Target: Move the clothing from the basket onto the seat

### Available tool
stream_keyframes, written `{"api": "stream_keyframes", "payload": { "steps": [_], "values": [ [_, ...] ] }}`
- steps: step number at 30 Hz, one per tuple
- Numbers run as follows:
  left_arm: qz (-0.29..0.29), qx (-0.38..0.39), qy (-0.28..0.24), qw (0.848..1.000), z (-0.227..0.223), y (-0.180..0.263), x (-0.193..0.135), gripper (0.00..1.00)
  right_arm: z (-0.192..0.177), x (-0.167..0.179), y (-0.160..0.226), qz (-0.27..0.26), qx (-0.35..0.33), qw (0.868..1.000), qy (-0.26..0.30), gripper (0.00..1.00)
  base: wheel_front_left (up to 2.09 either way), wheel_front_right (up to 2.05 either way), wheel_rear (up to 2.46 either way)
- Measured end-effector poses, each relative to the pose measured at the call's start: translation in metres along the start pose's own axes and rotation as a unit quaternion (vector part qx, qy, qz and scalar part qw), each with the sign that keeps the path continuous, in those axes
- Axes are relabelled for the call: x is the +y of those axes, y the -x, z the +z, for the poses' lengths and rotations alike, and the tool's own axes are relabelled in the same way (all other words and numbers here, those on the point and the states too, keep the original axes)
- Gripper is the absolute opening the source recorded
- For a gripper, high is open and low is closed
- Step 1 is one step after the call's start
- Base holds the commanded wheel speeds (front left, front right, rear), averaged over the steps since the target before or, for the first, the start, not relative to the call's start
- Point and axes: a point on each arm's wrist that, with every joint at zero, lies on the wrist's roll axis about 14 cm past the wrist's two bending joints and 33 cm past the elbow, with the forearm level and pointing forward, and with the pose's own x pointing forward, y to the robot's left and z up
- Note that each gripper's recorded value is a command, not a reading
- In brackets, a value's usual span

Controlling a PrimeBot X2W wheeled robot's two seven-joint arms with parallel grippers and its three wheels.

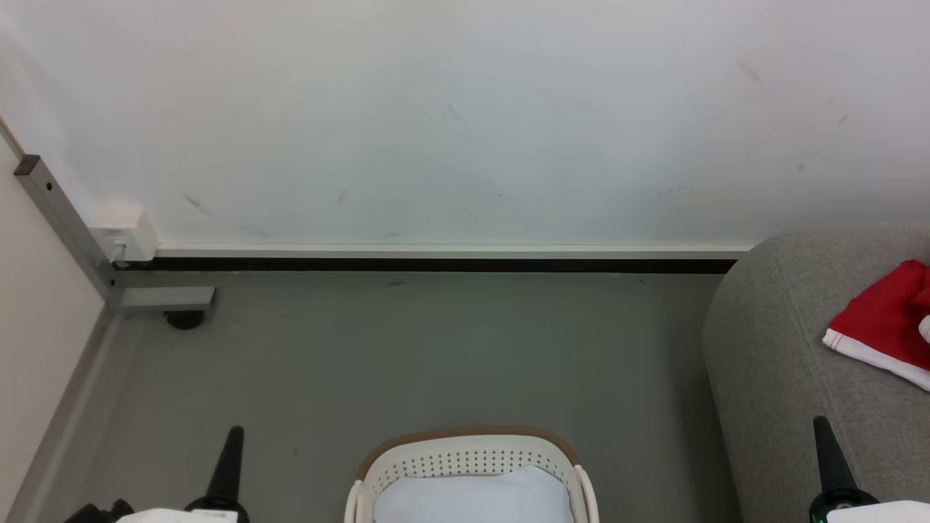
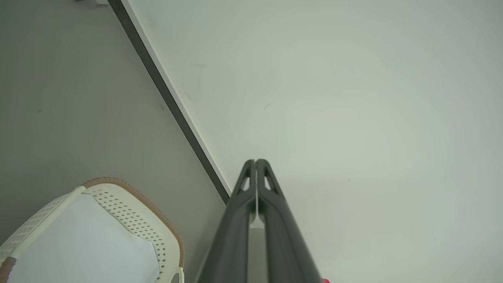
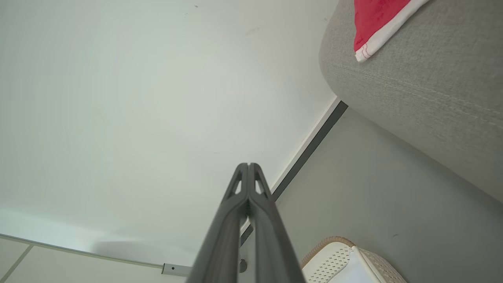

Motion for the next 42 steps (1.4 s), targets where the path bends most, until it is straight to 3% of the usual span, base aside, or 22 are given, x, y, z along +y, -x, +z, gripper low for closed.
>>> {"api": "stream_keyframes", "payload": {
  "steps": [42],
  "values": [
    [-0.039,-0.004,0.166,0.985,0.013,-0.009,-0.019,0.0,0.006,0.02,-0.014,0.034,0.011,0.986,-0.162,0.0,0.0,0.0,0.0]
  ]
}}
